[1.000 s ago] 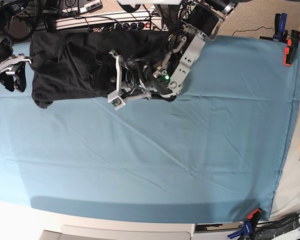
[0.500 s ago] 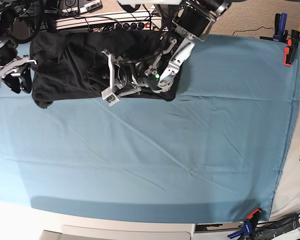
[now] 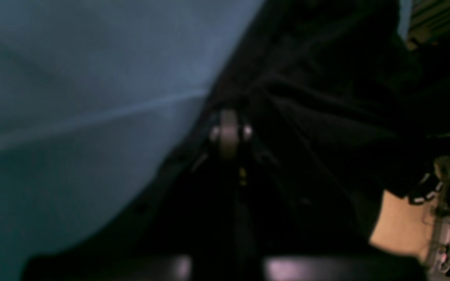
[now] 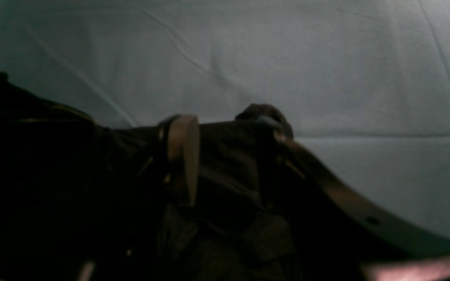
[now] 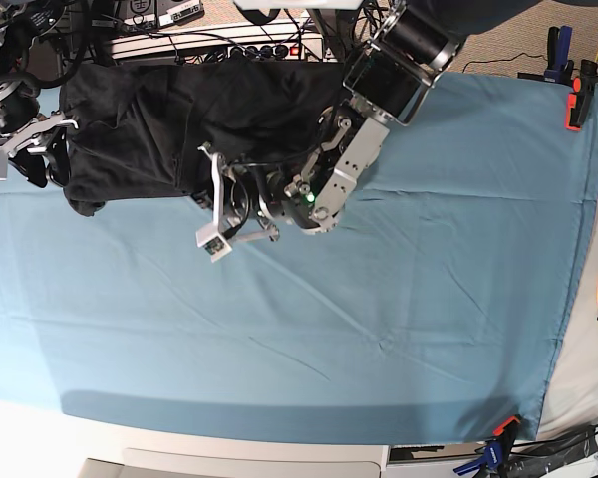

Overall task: Fold the T-shirt properly
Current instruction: 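Open the left gripper and withdraw it away from the shirt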

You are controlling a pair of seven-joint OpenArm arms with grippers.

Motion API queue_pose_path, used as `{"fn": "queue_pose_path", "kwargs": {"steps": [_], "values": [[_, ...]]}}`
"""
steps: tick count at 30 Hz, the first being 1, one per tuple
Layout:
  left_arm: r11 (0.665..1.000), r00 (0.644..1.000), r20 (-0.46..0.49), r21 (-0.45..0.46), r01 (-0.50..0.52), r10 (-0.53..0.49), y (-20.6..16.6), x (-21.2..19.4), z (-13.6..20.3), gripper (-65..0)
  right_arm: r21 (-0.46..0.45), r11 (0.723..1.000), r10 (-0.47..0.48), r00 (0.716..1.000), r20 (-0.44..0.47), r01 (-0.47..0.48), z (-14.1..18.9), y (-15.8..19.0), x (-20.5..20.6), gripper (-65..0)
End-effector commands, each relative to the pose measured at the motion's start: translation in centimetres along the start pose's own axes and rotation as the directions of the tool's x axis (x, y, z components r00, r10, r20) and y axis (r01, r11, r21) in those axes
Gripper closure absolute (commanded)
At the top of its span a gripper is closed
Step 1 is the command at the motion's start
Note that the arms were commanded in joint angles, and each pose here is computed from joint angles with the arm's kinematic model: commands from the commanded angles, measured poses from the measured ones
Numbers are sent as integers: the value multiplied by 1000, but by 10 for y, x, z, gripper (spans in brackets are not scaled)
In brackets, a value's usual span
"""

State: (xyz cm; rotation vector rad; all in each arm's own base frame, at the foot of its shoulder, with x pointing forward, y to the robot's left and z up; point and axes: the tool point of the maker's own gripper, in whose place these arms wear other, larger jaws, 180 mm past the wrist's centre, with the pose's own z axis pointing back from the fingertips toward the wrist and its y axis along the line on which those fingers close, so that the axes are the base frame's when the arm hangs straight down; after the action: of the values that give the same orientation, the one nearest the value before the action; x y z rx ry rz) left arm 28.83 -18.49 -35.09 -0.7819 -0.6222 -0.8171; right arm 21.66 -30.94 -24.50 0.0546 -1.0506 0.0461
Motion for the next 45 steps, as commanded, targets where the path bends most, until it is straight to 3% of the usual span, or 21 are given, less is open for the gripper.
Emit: {"fn": "queue_pose_path", "kwargs": {"steps": [1, 9, 18, 25, 28, 33, 38, 42, 45], "values": [[1000, 998, 59, -18, 21, -20, -7, 27, 2, 0, 4, 1000, 26, 999, 45, -27, 3, 0, 14, -244], [996, 990, -110, -37, 83, -87, -6, 28, 17, 0, 4, 1000, 26, 999, 45, -26, 3, 0, 14, -244], [992, 978, -173, -64, 109, -118, -10, 26, 26, 0, 9, 1000, 24, 999, 23, -24, 3, 1, 10, -244], [986, 966, -236, 100, 134, -108, 49, 3, 56, 0, 170, 985, -14, 998, -60, 24, 2, 36, -12, -245], [980, 971, -232, 174, 97, -55, 81, -7, 81, 0, 255, 966, -16, 991, -135, 50, 2, 60, -33, -245], [960, 984, -173, 281, -2, 53, 132, -18, 133, 0, 398, 907, -24, 960, -278, 138, 15, 104, -73, -245], [942, 986, -141, 333, -35, 86, 168, -32, 187, 0, 435, 859, -81, 911, -404, 270, 37, 137, -114, -246], [919, 984, -124, 389, -69, 126, 189, -43, 222, -18, 450, 806, -161, 874, -458, 385, 54, 165, -131, -313], [909, 985, -119, 413, -63, 123, 200, -47, 244, -27, 456, 778, -198, 858, -474, 431, 58, 180, -137, -318]]}}
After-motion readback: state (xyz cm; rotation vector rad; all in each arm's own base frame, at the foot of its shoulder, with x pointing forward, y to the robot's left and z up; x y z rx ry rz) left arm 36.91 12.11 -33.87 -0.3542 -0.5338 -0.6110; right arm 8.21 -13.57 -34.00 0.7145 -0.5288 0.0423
